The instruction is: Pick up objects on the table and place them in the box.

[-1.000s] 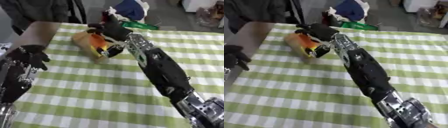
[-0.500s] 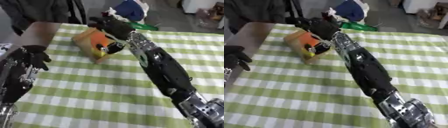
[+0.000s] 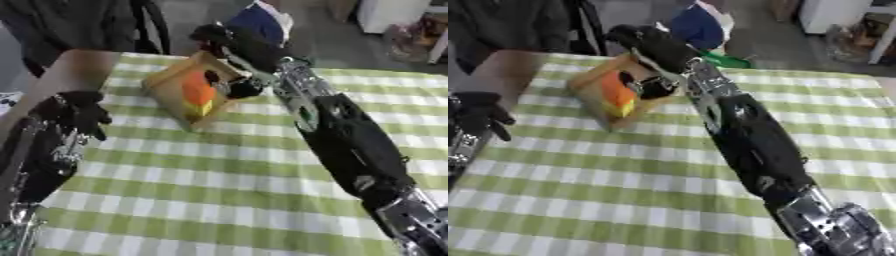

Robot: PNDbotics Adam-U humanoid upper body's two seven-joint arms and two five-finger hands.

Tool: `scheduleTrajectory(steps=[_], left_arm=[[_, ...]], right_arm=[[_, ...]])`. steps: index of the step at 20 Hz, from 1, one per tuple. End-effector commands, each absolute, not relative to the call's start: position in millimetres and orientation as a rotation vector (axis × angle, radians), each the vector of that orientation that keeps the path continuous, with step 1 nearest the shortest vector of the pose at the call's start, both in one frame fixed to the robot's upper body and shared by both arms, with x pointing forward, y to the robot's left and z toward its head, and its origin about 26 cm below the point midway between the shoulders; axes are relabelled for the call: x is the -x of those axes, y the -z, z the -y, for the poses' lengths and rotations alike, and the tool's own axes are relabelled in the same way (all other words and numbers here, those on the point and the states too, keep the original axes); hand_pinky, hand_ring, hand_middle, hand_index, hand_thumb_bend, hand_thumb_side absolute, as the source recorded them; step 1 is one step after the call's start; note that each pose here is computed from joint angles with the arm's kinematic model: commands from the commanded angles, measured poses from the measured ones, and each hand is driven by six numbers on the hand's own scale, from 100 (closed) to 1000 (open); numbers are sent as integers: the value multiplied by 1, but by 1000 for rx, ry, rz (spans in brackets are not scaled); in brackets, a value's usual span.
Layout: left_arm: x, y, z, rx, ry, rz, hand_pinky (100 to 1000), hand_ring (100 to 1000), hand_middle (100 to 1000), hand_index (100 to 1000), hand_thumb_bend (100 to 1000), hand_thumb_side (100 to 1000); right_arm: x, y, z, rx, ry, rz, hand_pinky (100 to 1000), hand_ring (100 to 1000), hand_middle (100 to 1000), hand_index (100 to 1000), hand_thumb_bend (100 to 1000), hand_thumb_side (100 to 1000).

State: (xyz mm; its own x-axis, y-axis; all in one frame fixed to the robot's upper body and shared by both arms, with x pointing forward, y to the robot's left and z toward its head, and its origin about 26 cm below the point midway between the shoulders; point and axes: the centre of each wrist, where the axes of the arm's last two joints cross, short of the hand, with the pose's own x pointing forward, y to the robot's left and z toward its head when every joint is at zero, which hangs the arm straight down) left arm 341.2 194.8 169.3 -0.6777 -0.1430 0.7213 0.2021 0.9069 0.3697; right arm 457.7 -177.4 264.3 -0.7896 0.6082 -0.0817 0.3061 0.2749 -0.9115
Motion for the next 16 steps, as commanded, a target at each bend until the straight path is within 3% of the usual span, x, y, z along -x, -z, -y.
scheduleTrajectory(steps=[1, 9, 16], left_arm=[[-342, -171, -207, -22, 528, 2253, 445, 575, 523, 723, 258, 608], [-343, -162, -220, -94, 470, 2221, 445, 587, 533, 723, 261, 611], [-341, -157, -225, -128, 450, 2214, 448, 603, 558, 731, 263, 620]], right_arm=[[-436, -296, 185, 742, -1435, 2399, 862, 746, 864, 1000, 100, 136], [-366, -306, 206, 377, -1112, 2560, 842, 692, 793, 1000, 100, 185], [-330, -277, 224, 195, -857, 2542, 839, 667, 767, 997, 100, 304]])
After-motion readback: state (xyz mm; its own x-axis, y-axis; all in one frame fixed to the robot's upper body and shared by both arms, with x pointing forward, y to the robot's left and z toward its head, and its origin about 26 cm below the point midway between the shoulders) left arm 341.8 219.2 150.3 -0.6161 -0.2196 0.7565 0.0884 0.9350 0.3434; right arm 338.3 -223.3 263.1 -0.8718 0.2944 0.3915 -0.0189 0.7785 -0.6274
